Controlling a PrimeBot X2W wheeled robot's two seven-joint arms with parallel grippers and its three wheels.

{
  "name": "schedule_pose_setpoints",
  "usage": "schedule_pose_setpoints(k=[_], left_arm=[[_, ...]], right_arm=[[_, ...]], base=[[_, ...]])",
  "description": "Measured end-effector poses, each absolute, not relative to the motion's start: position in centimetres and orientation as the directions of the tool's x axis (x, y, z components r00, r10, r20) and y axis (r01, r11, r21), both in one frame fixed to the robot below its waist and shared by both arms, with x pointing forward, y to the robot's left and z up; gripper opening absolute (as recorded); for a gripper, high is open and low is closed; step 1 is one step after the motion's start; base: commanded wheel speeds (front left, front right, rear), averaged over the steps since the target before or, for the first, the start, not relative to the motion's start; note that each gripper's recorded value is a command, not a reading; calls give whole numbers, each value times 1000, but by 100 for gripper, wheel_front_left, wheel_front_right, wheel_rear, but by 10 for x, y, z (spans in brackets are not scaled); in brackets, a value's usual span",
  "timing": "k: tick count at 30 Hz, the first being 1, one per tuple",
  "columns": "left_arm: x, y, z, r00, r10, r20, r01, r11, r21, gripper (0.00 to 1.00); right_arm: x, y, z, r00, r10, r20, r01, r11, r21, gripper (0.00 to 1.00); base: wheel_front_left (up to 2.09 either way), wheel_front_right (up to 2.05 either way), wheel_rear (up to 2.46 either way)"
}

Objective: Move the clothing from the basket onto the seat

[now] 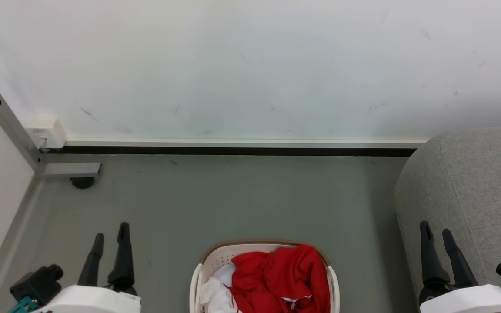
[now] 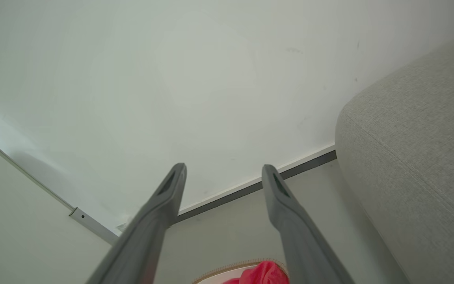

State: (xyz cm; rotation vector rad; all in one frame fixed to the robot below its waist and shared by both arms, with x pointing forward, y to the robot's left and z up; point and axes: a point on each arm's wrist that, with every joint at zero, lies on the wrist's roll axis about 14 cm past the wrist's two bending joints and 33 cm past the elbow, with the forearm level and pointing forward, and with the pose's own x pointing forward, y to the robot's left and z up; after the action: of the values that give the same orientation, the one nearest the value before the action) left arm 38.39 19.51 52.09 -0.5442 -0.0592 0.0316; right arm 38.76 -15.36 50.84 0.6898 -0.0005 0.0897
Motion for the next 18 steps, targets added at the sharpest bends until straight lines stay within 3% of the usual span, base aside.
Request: schedule_pose_setpoints(k=[18], left_arm=[[383, 186, 524, 997, 9, 76, 17, 942, -337, 100]], right_arm=[[389, -146, 507, 993, 109, 44, -117, 865, 487, 100]], base=[[0, 0, 0]])
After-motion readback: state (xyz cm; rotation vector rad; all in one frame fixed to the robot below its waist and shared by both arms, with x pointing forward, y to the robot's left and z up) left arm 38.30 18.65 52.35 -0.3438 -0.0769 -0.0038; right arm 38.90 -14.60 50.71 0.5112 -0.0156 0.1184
